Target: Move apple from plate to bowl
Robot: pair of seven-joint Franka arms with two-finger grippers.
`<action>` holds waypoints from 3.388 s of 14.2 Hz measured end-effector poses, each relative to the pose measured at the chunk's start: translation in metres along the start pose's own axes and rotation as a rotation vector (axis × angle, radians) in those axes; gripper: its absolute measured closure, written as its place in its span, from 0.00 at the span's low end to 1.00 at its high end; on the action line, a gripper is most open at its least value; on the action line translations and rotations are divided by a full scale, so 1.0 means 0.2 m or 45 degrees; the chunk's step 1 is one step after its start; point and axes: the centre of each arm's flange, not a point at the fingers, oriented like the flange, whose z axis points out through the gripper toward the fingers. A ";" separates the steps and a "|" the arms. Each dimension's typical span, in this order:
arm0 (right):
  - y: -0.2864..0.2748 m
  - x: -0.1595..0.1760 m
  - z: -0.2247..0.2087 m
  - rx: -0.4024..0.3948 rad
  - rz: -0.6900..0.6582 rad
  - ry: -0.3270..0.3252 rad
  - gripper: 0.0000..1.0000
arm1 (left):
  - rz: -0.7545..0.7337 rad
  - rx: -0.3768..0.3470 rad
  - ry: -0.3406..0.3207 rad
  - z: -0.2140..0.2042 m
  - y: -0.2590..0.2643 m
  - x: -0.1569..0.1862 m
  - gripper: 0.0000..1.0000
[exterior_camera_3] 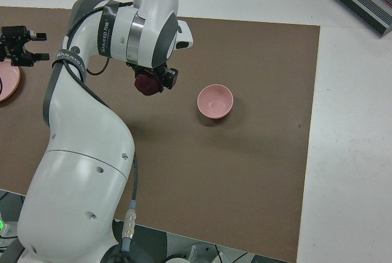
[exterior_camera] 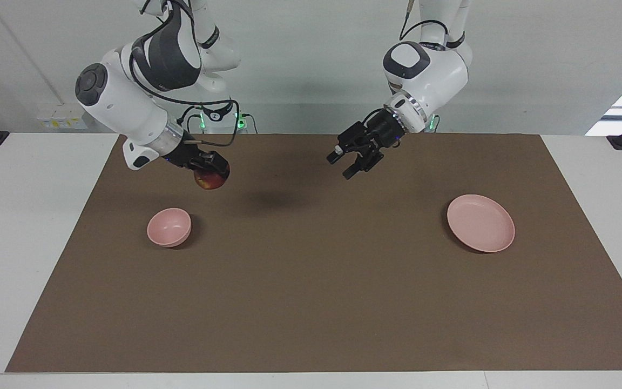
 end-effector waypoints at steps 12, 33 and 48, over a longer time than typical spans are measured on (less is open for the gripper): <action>0.46 0.39 0.36 -0.263 -0.356 0.132 0.20 | 0.370 0.505 -0.157 -0.29 -0.34 0.40 0.00; 0.61 0.46 0.59 -0.273 -0.412 0.113 0.20 | 0.572 1.199 -0.419 -1.32 0.13 0.75 0.00; 0.61 0.47 0.66 -0.274 -0.411 0.082 0.20 | 0.553 1.205 -0.439 -1.52 0.07 0.76 0.00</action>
